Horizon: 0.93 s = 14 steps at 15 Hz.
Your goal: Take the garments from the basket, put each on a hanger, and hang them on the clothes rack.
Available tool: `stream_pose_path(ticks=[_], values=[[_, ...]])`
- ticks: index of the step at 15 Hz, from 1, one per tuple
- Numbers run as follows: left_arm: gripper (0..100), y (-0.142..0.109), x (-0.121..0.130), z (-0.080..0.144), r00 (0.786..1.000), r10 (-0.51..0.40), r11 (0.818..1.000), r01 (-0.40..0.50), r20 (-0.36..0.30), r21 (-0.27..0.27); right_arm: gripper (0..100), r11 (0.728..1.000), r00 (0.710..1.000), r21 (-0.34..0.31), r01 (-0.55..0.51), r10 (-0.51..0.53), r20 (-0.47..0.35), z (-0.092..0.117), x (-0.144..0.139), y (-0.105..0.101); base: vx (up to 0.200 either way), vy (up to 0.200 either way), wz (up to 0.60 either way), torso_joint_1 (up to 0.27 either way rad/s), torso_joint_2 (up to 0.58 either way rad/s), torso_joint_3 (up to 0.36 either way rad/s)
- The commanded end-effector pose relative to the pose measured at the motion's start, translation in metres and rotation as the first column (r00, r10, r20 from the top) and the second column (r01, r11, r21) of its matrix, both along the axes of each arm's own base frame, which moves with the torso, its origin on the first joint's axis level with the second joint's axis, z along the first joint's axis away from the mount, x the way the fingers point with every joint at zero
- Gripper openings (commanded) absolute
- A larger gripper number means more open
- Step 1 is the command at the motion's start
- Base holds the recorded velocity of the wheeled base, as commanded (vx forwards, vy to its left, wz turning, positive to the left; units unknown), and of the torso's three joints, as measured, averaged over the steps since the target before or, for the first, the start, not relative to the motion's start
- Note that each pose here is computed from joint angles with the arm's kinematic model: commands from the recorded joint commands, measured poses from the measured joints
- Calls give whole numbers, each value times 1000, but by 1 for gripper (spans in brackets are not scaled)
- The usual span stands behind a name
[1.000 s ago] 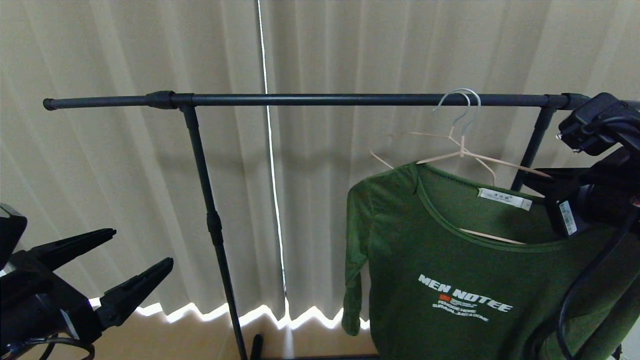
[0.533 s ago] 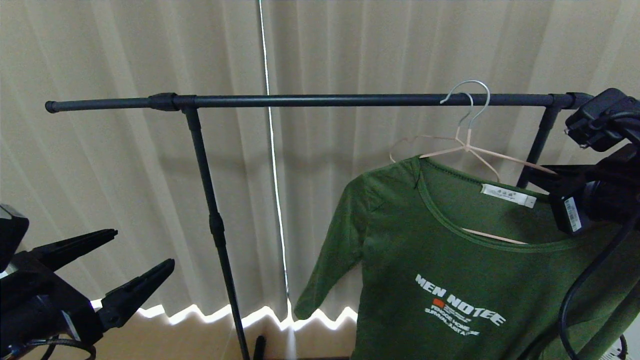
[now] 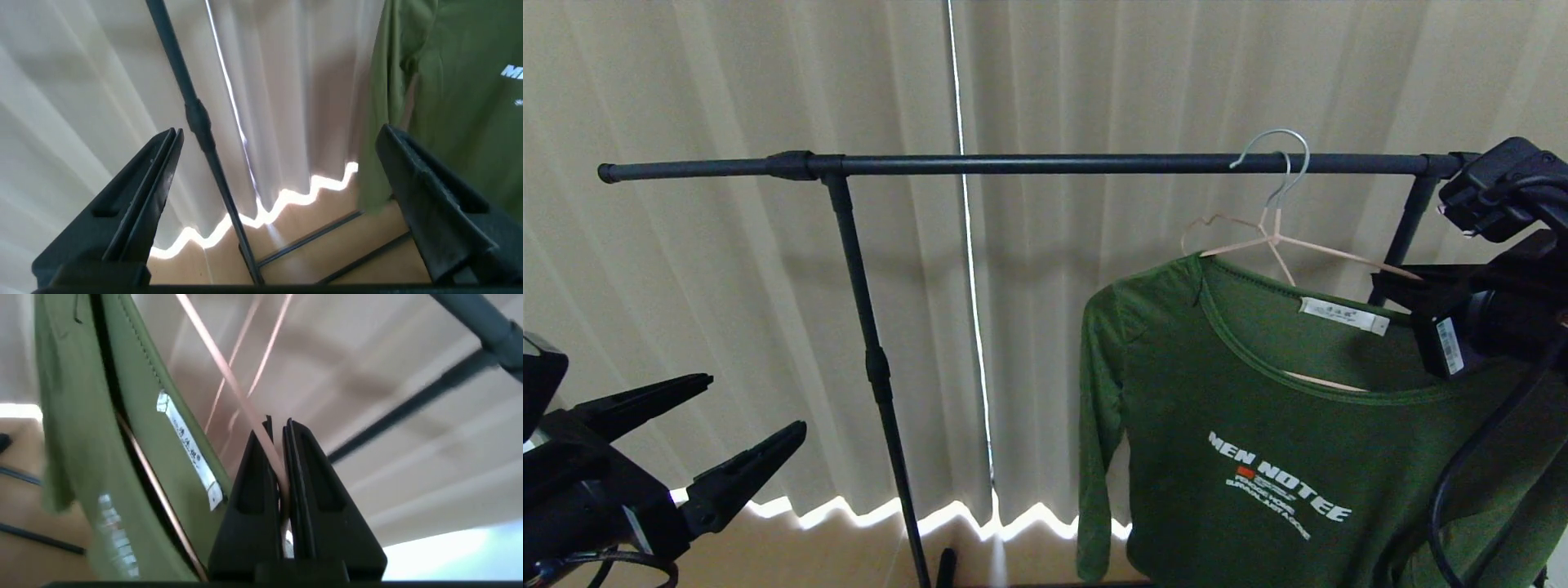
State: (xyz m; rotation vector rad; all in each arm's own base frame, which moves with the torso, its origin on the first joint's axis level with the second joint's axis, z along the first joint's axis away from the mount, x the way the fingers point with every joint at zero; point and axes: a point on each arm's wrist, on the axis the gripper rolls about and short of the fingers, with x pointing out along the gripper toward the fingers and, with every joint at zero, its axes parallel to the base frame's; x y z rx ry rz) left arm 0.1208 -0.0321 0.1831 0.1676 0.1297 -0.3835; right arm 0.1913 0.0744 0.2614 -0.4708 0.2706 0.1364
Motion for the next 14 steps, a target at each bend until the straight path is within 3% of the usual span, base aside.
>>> stream_pose_path(ticks=[1, 5, 11, 14], values=[[100, 0, 0, 0, 1000, -1, 1000, 1, -1, 1, 0, 1000, 1000, -3, -5, 5, -8, -1, 4, 3, 0, 0, 0, 0, 0, 0], [100, 0, 0, 0, 1000, -1, 1000, 1, -1, 1, 0, 1000, 1000, 13, 1, -1, -15, 0, 14, 7, 200, 0, 0, -1, -1, 7], [100, 0, -2, -2, 1000, -8, 1000, 8, -2, 7, 0, 999, 1000, 42, 10, -10, -1, 7, 22, 11, 0, 0, 0, 0, 0, 0], [100, -1, -1, -2, 1000, -8, 1000, 8, -4, 8, 0, 996, 996, 14, 89, -89, -1, 7, 43, 19, 0, 0, 0, 0, 0, 0]])
